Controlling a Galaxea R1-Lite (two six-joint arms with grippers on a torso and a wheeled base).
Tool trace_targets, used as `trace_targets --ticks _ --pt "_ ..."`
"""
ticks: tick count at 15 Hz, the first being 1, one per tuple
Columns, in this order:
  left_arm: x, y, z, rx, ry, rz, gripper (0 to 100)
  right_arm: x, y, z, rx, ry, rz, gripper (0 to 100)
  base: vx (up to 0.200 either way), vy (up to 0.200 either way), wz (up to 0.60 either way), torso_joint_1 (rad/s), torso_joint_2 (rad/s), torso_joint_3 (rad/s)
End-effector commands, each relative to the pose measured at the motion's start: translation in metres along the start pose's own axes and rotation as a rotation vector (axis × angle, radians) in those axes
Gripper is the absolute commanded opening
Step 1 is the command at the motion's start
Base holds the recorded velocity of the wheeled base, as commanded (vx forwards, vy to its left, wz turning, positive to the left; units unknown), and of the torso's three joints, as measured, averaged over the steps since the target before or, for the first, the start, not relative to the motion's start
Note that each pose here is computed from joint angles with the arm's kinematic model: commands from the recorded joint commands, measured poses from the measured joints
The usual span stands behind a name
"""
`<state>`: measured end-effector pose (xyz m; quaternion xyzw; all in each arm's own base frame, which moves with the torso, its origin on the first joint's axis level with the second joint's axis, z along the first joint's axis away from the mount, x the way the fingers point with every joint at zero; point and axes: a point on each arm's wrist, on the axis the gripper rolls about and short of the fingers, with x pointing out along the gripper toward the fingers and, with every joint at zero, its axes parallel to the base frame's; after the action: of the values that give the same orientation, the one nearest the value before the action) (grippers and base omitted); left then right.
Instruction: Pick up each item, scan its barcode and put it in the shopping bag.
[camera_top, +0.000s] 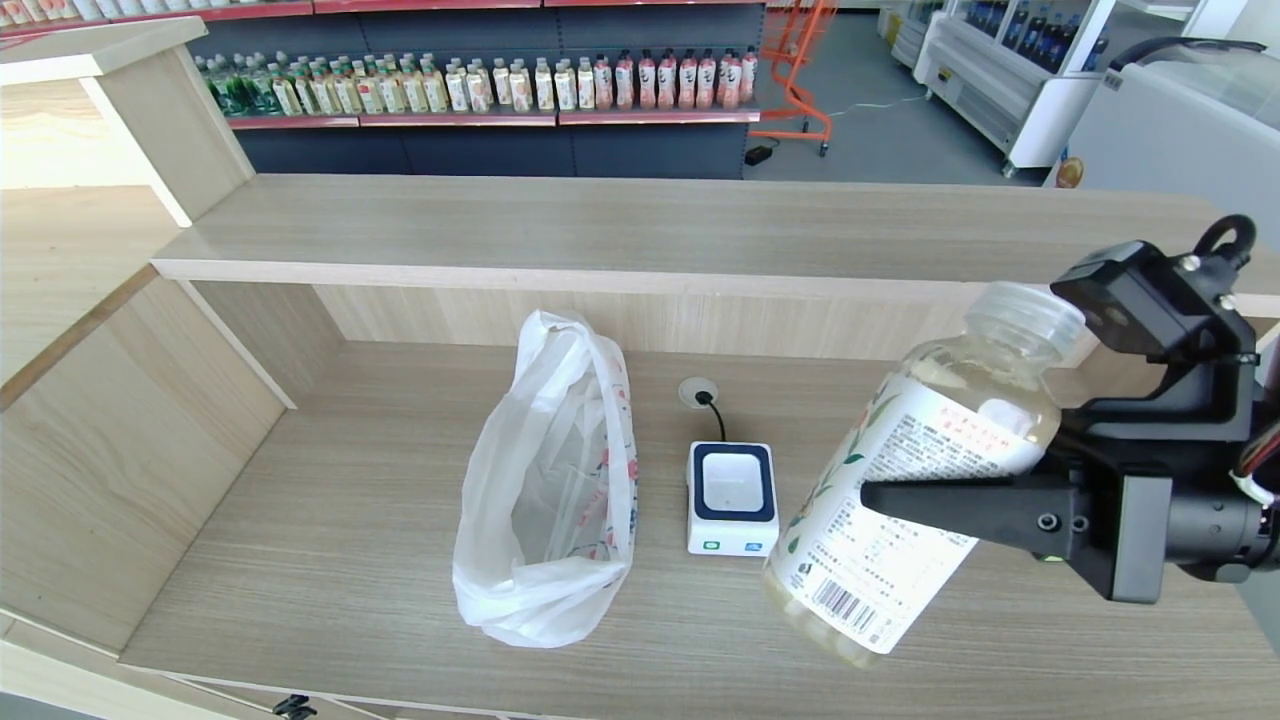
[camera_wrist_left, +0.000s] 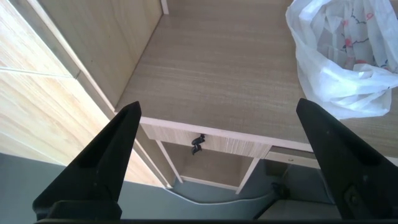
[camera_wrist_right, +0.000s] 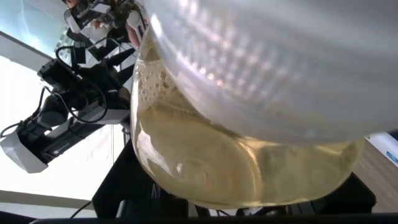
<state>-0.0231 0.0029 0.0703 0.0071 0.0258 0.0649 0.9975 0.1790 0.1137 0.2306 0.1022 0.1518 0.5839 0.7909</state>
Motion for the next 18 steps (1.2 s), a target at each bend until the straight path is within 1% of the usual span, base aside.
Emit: trace_targets --ticks 1,11,12,13,14,15,17,18 --pt "0.000 0.000 0.000 0.000 0.000 0.000 100 0.003 -0.002 -0.001 0.006 0.008 0.003 0 0.000 0.000 0.00 0.000 0.00 0.000" --pt "0.000 0.000 0.000 0.000 0.000 0.000 100 0.006 -0.002 -0.003 -0.003 0.017 0.007 0 0.000 0.000 0.00 0.000 0.00 0.000" --pt "0.000 0.000 0.000 0.000 0.000 0.000 100 0.004 -0.002 -0.002 -0.053 0.007 -0.007 0 0.000 0.000 0.00 0.000 0.00 0.000" --pt "0.000 0.000 0.000 0.000 0.000 0.000 100 0.000 -0.005 -0.002 -0.121 -0.003 -0.048 0 0.000 0.000 0.00 0.000 0.00 0.000" --pt "0.000 0.000 0.000 0.000 0.000 0.000 100 -0.004 -0.010 -0.001 -0.222 -0.016 -0.126 0 0.000 0.000 0.00 0.000 0.00 0.000" --pt "0.000 0.000 0.000 0.000 0.001 0.000 100 -0.006 -0.015 -0.001 -0.277 -0.013 -0.168 0 0.000 0.000 0.00 0.000 0.00 0.000" --pt "0.000 0.000 0.000 0.000 0.000 0.002 100 -0.019 -0.025 0.000 -0.430 -0.009 -0.284 0 0.000 0.000 0.00 0.000 0.00 0.000" --pt "0.000 0.000 0.000 0.000 0.000 0.000 100 -0.023 -0.030 -0.001 -0.486 0.006 -0.374 0 0.000 0.000 0.00 0.000 0.00 0.000"
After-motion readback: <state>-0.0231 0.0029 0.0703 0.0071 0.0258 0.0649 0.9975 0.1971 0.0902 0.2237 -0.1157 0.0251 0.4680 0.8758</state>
